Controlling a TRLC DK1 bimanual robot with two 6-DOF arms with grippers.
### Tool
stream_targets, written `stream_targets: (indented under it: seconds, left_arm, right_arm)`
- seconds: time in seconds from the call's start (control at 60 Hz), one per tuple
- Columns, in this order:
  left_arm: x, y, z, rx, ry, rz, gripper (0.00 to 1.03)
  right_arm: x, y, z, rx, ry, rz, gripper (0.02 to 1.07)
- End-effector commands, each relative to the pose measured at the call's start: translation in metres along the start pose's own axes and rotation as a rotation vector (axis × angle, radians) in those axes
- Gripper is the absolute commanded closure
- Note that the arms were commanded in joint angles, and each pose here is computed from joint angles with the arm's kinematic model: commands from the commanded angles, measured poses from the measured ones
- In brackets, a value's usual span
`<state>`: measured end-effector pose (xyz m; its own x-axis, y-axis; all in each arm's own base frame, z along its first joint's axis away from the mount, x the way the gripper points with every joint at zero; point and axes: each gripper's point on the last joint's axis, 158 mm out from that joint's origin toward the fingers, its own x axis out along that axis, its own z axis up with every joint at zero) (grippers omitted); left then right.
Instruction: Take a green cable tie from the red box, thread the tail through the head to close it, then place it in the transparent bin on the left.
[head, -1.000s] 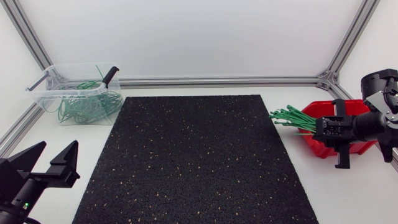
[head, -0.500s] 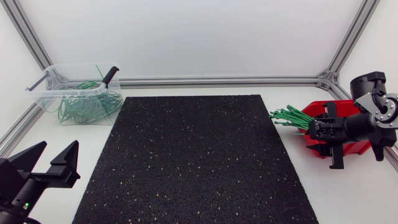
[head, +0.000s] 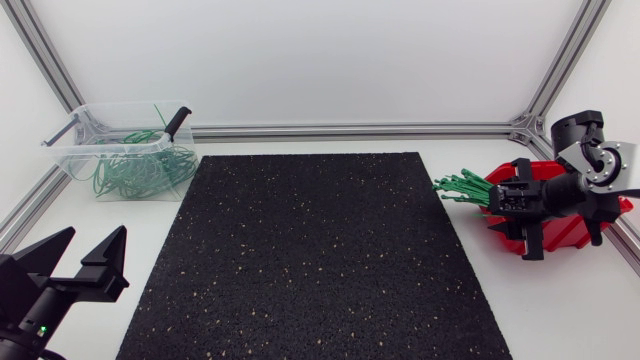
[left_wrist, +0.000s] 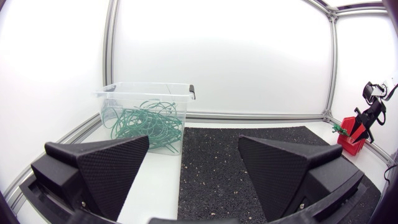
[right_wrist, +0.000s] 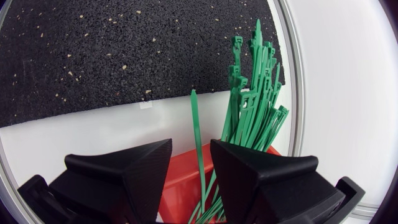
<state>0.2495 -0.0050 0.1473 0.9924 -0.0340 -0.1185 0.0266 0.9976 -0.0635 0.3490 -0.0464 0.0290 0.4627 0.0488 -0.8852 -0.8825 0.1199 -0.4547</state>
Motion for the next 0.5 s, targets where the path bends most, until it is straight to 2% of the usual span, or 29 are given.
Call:
stream_targets:
  seconds: [0.0, 0.267, 0.483]
  left_arm:
    - [0.0014, -0.0014, -0.0312, -0.023, 0.094, -0.009, 0.03]
    - [0.0014, -0.0014, -0.0312, -0.023, 0.094, -0.009, 0.03]
    - [0.0014, -0.0014, -0.0312, -0.023, 0.094, -0.009, 0.03]
  right_arm:
    - [0.0048, -0.0045, 0.0003, 0.000, 0.002, -0.003, 0.66]
    - [0.0054, -0.0065, -0.0016, -0.001, 0.004, -0.008, 0.99]
    - [-0.0002, -0.0118, -0.0025, -0.001, 0.009, -0.030, 1.01]
